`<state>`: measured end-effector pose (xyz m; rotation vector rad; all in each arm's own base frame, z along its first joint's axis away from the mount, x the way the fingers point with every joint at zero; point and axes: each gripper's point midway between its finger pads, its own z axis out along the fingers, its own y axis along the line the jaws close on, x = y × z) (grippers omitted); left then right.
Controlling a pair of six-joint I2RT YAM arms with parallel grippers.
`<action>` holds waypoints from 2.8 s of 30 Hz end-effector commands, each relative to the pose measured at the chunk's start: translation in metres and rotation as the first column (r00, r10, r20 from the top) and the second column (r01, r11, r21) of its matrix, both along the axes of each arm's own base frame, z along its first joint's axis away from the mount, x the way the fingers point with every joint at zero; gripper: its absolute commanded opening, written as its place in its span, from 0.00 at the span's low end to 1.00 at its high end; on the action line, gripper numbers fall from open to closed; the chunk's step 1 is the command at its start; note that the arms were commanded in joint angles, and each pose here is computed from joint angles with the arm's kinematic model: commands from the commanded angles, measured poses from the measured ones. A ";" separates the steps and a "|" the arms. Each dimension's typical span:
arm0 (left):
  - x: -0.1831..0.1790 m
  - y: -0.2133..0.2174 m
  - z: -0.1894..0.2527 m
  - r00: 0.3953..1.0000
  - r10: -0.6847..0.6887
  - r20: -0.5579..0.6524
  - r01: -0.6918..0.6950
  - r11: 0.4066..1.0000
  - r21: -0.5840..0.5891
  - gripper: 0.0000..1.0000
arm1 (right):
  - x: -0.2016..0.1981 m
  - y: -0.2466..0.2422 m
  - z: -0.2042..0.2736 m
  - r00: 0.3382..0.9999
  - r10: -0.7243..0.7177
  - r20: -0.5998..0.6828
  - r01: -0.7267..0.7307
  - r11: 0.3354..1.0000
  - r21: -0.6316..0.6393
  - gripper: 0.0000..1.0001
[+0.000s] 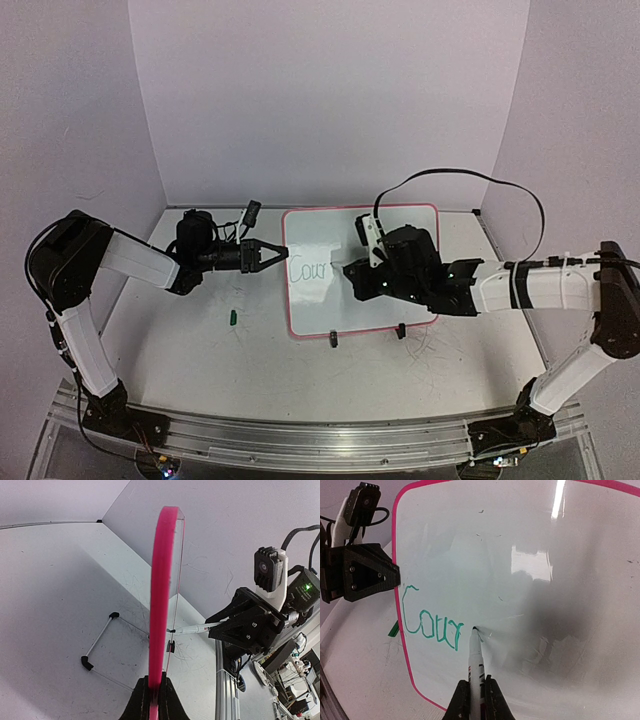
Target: Write a sentence on the whiteboard
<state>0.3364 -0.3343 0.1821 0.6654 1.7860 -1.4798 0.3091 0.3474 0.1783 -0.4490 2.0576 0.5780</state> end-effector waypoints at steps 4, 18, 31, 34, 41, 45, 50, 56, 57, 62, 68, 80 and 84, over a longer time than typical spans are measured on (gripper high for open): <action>-0.014 -0.007 0.026 0.997 -0.064 0.051 0.066 0.997 -0.038 0.00 | 0.005 0.007 0.008 1.000 0.008 0.018 -0.009 1.000 0.019 0.00; -0.015 -0.007 0.025 0.997 -0.064 0.050 0.066 0.997 -0.038 0.00 | -0.009 0.003 -0.010 0.999 0.031 -0.033 -0.031 1.000 0.001 0.00; -0.015 -0.007 0.026 0.997 -0.064 0.051 0.066 0.997 -0.038 0.00 | -0.013 -0.009 -0.016 0.999 0.003 -0.040 -0.004 1.000 -0.017 0.00; -0.015 -0.007 0.025 0.997 -0.063 0.050 0.065 0.997 -0.038 0.00 | -0.010 -0.013 -0.011 1.000 -0.020 -0.024 0.019 1.000 -0.018 0.00; -0.015 -0.007 0.026 0.997 -0.064 0.051 0.066 0.997 -0.038 0.00 | -0.002 -0.012 0.001 0.999 -0.046 0.011 0.046 0.999 -0.006 0.00; -0.015 -0.007 0.026 0.997 -0.064 0.051 0.066 0.997 -0.038 0.00 | 0.003 -0.008 0.006 0.999 -0.049 0.023 0.050 0.999 -0.001 0.00; -0.015 -0.007 0.026 0.997 -0.064 0.051 0.066 0.997 -0.038 0.00 | 0.010 -0.009 0.012 0.997 -0.063 0.040 0.063 0.998 0.004 0.00; -0.015 -0.007 0.026 0.997 -0.065 0.051 0.067 0.997 -0.038 0.00 | 0.014 -0.008 0.014 0.997 -0.061 0.047 0.061 0.998 0.004 0.00; -0.015 -0.007 0.026 0.997 -0.064 0.051 0.066 0.997 -0.038 0.00 | 0.014 -0.007 0.014 0.997 -0.059 0.045 0.059 0.998 0.003 0.00; -0.015 -0.007 0.025 0.997 -0.064 0.051 0.066 0.997 -0.037 0.00 | 0.013 -0.005 0.012 0.998 -0.048 0.038 0.048 0.999 0.004 0.00; -0.015 -0.007 0.026 0.997 -0.064 0.053 0.067 0.997 -0.038 0.00 | 0.003 -0.009 -0.003 1.000 -0.026 -0.003 0.026 1.000 -0.006 0.00; -0.015 -0.007 0.026 0.997 -0.063 0.053 0.065 0.997 -0.038 0.00 | -0.008 -0.017 -0.017 0.999 -0.024 -0.040 0.023 1.000 -0.019 0.00; -0.015 -0.007 0.026 0.997 -0.064 0.053 0.066 0.997 -0.038 0.00 | -0.008 -0.023 -0.018 0.998 -0.042 -0.040 0.041 0.999 -0.027 0.00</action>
